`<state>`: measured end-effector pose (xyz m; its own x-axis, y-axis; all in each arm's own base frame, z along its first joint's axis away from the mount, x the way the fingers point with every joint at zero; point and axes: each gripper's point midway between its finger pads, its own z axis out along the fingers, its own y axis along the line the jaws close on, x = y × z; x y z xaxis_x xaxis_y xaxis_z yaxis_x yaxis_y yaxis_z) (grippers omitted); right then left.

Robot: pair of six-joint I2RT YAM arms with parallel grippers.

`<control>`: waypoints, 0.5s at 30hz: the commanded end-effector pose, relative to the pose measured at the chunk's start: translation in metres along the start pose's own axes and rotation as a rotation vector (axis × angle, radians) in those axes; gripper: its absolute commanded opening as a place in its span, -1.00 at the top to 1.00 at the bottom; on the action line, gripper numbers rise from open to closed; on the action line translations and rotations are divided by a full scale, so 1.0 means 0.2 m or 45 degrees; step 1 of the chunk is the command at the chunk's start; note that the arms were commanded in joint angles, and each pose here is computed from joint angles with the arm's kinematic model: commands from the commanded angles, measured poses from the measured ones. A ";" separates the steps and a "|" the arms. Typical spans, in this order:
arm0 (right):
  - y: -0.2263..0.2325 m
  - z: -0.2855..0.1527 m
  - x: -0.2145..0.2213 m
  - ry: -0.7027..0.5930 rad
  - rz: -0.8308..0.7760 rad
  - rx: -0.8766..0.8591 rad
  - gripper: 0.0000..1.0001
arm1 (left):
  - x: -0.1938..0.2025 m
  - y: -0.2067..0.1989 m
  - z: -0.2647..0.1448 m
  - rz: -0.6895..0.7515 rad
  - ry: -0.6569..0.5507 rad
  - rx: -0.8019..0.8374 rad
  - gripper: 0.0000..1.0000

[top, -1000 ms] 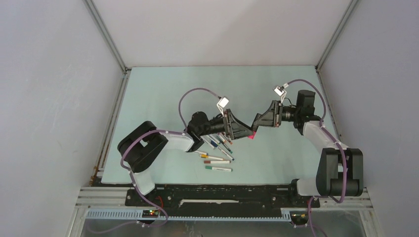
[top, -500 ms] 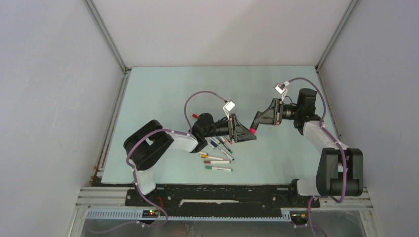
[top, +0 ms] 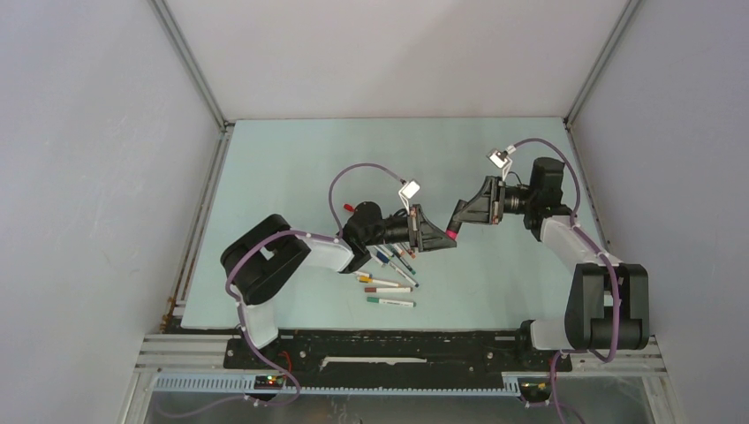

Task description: Open the pen caps

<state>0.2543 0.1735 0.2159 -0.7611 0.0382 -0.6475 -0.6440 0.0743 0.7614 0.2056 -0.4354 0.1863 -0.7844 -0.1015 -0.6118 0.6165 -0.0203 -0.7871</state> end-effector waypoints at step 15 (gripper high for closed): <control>0.31 -0.08 -0.79 -0.149 -0.504 -0.027 1.00 | 0.06 -0.08 -0.02 0.133 0.037 0.038 1.00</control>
<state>0.3008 0.1781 0.2943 -0.6719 -0.0143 -0.7405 -0.7404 -0.0126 0.6721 0.2485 -0.4297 0.2551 -0.6361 -0.3971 -0.6616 0.7250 -0.0139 -0.6887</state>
